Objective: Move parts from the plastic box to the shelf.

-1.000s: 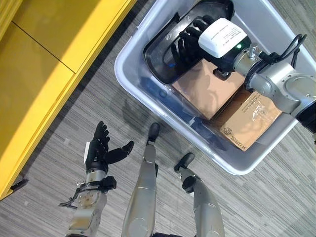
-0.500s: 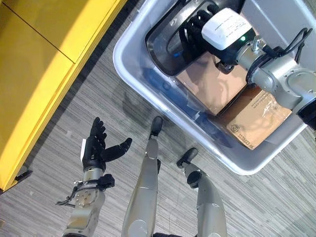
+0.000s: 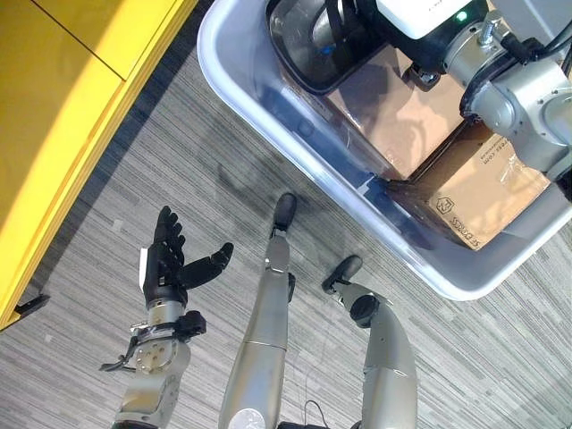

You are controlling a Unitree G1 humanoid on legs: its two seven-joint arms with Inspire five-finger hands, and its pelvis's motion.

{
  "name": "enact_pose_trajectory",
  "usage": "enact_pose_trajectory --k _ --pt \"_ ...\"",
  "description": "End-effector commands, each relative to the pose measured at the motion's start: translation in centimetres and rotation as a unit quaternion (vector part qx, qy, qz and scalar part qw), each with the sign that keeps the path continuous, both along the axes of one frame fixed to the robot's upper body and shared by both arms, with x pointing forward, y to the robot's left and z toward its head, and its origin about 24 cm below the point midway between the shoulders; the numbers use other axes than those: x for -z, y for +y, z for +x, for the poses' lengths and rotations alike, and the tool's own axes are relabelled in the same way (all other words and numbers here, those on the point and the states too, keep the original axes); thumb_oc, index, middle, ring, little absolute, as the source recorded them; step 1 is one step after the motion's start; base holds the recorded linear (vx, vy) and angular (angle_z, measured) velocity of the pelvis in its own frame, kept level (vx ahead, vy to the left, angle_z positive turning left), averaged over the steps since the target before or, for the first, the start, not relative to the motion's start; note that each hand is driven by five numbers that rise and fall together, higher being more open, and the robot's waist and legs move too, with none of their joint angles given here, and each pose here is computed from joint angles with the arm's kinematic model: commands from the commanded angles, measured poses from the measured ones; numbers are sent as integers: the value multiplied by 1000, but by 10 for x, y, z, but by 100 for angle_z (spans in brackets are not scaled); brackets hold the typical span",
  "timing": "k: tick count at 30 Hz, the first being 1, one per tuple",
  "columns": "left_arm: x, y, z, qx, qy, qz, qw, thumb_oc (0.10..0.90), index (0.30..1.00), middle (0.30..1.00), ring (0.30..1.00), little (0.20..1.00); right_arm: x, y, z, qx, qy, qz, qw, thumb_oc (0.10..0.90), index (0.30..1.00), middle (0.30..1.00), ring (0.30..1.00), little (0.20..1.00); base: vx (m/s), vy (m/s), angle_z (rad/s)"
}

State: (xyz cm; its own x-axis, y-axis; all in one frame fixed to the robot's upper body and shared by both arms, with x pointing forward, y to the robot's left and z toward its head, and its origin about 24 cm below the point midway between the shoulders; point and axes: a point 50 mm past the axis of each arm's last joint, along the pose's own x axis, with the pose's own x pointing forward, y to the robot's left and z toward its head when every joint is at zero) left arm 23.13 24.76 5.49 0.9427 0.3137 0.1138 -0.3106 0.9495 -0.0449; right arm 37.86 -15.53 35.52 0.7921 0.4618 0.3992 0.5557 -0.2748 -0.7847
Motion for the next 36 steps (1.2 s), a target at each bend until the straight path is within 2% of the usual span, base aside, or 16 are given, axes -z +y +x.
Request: enact_pose_trajectory --k 1,6,16,23,29,36 --pt "-32 2 3 -2 -91 19 996 900 1000 1000 1000 1000 -2 4 11 19 -13 8 1000 400 300 300 300 300 0 0 0" --pt "-33 1 5 -1 -94 16 995 900 1000 1000 1000 1000 6 2 15 28 -2 4 1000 400 300 300 300 300 0 0 0" --pt "-30 -3 10 14 -83 17 996 900 1000 1000 1000 1000 34 14 10 -28 29 33 999 400 300 300 300 300 -11 6 0" --pt "-21 -3 10 24 -58 23 998 900 1000 1000 1000 1000 67 3 2 -49 69 61 995 400 300 300 300 300 -58 24 -7" --pt "-13 4 2 29 -34 30 999 900 1000 1000 1000 1000 85 -8 -18 -85 95 77 989 400 300 300 300 300 35 -10 -17" --pt "-5 10 -7 37 -5 46 998 900 1000 1000 1000 1000 92 -21 -51 -139 122 148 971 400 300 300 300 300 52 -12 -21"
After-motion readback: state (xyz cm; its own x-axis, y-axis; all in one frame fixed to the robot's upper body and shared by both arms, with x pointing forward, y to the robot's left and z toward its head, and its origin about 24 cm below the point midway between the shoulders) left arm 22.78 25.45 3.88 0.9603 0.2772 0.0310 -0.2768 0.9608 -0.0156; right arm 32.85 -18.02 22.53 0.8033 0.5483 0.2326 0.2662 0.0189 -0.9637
